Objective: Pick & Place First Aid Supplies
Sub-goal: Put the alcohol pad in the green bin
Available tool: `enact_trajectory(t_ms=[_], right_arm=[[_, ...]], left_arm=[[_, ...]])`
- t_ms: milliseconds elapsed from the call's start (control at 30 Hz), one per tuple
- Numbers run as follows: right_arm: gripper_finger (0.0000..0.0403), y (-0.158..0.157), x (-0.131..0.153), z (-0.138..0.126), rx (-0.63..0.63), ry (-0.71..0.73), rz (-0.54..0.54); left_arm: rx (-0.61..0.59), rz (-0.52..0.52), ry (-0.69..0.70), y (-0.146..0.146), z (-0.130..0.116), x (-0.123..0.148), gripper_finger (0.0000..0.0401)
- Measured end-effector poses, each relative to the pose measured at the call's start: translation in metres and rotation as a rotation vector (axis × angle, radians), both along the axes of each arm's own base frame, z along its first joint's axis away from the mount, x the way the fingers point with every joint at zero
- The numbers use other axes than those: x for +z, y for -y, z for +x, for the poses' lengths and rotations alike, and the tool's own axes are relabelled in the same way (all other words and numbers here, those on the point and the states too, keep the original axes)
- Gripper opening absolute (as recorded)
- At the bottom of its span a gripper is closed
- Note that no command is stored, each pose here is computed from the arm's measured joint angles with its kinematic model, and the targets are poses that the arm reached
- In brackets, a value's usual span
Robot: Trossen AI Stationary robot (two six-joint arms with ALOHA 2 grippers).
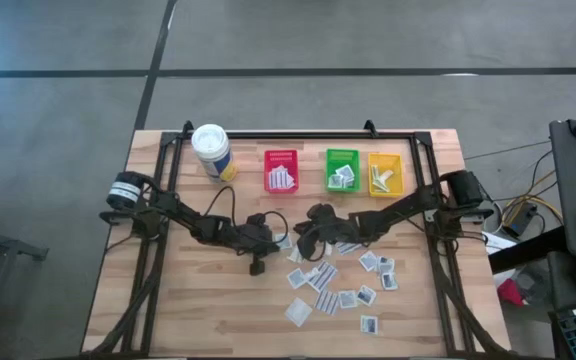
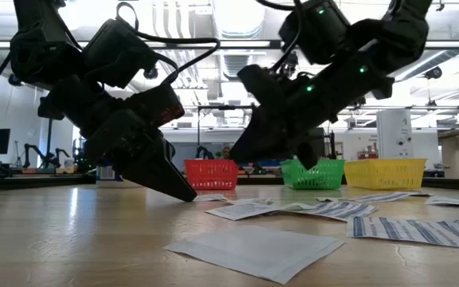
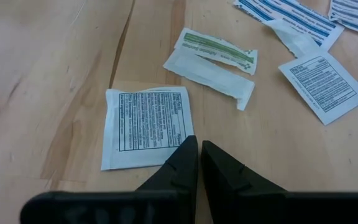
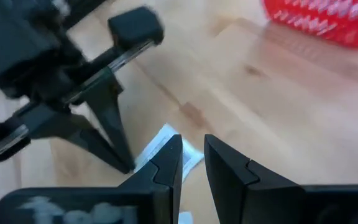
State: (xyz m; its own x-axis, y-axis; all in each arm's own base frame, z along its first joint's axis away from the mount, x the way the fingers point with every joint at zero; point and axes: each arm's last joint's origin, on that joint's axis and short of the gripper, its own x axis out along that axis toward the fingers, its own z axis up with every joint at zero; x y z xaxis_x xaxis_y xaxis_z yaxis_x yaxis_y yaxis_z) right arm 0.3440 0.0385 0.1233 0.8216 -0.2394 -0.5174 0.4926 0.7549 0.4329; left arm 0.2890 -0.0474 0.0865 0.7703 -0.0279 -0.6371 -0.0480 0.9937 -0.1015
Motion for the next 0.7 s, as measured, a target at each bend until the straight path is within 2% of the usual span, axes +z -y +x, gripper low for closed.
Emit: enact_trajectory(t_ms=[133,267,500,700], right_arm=[[0.0071,-0.002,-0.005,0.011,0.043,-0.013,0.020],[0.0089,-0.002,-0.008,0.021,0.067,-0.044,-0.021],[0.0120,0.007,-0.016,0.034,0.026,-0.118,-0.005],[0.0130,0.010,-0.019,0.041,0.022,-0.167,0.023]], left_arm=[[0.013,-0.017,-0.004,0.000,0.000,-0.001,0.0030],[0.024,-0.037,-0.009,0.000,-0.001,-0.001,0.0030],[0.024,-0.044,-0.012,0.000,-0.001,-0.001,0.0030],[0.024,-0.046,-0.013,0.000,-0.001,-0.002,0.0030]])
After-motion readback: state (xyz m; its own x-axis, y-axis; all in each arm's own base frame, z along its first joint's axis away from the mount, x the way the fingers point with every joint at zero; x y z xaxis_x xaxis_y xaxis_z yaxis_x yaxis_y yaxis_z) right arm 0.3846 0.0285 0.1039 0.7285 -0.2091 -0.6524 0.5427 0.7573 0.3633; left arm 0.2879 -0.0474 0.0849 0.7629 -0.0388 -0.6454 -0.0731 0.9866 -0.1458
